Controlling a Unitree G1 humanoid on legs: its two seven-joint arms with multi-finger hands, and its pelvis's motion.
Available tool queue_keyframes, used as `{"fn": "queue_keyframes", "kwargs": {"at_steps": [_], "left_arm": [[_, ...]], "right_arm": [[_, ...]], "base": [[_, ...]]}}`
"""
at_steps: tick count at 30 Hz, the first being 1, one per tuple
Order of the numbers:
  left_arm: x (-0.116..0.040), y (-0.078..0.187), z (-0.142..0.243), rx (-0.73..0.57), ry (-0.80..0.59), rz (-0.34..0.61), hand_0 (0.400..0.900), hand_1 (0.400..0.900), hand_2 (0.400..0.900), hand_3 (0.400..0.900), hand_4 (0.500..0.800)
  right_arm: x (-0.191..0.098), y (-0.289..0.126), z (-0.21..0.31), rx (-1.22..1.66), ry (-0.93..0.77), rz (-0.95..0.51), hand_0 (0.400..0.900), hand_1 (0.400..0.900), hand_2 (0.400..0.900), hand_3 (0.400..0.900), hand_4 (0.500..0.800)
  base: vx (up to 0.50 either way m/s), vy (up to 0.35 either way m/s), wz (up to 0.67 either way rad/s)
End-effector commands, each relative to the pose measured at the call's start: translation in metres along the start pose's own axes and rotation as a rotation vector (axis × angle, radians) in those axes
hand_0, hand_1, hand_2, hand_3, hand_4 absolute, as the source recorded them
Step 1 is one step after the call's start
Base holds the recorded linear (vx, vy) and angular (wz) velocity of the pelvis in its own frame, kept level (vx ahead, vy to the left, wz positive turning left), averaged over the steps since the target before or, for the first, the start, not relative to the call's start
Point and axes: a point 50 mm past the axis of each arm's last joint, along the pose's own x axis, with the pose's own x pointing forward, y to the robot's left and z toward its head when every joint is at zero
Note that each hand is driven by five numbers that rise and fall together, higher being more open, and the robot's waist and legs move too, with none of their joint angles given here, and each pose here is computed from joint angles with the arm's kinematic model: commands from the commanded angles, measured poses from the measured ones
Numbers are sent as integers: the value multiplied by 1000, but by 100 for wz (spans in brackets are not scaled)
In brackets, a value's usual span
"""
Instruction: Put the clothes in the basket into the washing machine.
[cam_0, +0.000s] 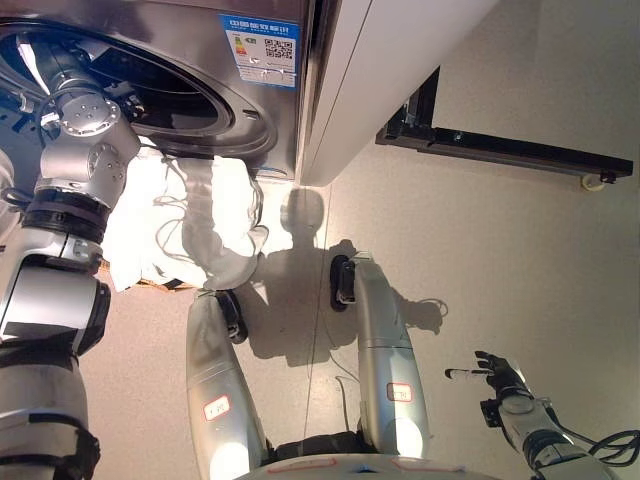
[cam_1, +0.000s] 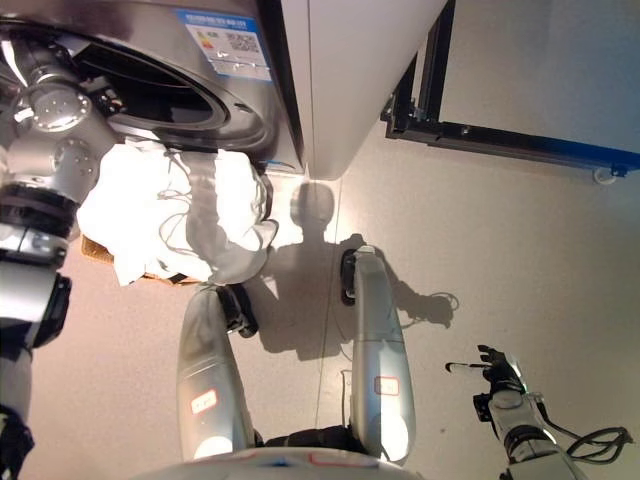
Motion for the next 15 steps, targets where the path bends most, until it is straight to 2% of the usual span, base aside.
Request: {"fn": "queue_keyframes", "kwargs": {"at_steps": [1, 5, 9, 12, 15], "left_arm": [[11, 26, -1, 97, -13, 23, 900, 900, 900, 900, 800], [9, 40, -49, 246, 137, -25, 900, 900, 900, 900, 800], [-8, 57, -110, 332, 292, -106, 900, 900, 900, 900, 800], [-34, 63, -161, 361, 421, -175, 900, 900, 900, 900, 800], [-72, 71, -215, 419, 574, -235, 900, 900, 900, 900, 800]], "right_arm": [[-15, -29, -67, -74, 192, -69, 900, 900, 900, 900, 800], [-12, -20, -54, -68, 154, -52, 900, 900, 900, 900, 800], [-12, -3, -47, -67, 132, -36, 900, 900, 900, 900, 800], [-12, 8, -45, -59, 133, -32, 900, 900, 900, 900, 800], [-13, 18, -45, -46, 139, -25, 900, 900, 900, 900, 800]], "base": [[-34, -21, 1], [-8, -8, 2], [14, -24, 6], [19, -51, 4], [-3, -59, 3]]}}
